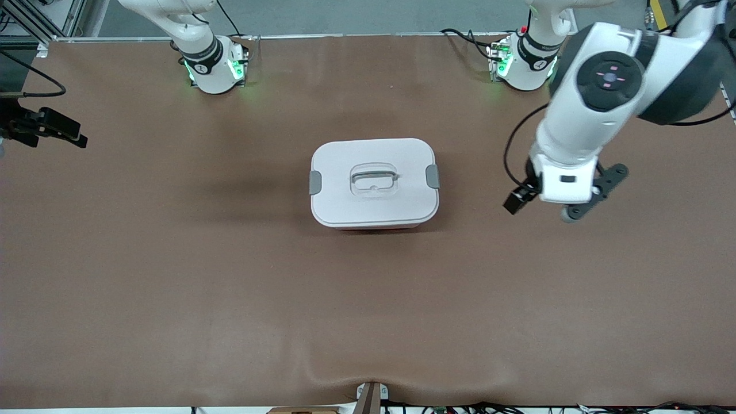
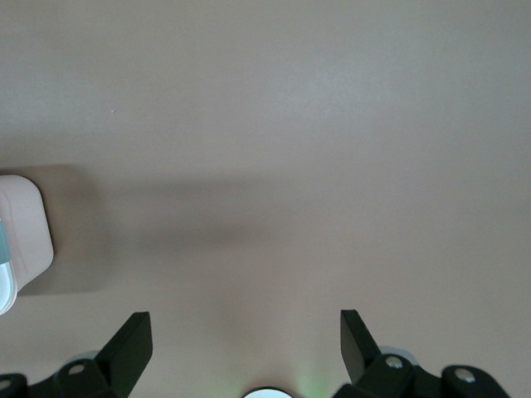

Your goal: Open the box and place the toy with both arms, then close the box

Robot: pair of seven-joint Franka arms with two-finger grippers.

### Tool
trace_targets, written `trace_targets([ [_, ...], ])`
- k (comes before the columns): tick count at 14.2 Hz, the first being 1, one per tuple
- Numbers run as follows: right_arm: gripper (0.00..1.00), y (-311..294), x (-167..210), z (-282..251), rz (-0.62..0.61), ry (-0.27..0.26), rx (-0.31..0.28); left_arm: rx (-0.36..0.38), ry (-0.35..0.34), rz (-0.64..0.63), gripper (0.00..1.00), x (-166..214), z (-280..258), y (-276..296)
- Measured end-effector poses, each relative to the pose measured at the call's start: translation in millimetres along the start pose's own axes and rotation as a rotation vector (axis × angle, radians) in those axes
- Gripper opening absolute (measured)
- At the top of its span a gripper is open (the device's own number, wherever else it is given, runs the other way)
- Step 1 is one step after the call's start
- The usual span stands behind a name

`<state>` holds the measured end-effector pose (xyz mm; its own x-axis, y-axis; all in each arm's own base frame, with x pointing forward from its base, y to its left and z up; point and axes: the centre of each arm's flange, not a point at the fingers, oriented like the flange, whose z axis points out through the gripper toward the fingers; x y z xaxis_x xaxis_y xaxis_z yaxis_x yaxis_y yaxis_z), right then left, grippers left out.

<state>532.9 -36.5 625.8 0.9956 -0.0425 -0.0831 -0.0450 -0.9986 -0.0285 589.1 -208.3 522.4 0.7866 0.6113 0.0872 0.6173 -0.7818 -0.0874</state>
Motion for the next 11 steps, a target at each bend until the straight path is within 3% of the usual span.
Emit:
trace_targets([
  [3,1.0,0.0,0.1,-2.5,0.0,0.006,0.0,0.0,-0.008,0.027,1.0,32.5,3.3,-21.8],
  [11,1.0,0.0,0.1,-3.1,0.0,0.008,0.0,0.004,0.046,0.143,1.0,46.2,-32.6,-52.2],
])
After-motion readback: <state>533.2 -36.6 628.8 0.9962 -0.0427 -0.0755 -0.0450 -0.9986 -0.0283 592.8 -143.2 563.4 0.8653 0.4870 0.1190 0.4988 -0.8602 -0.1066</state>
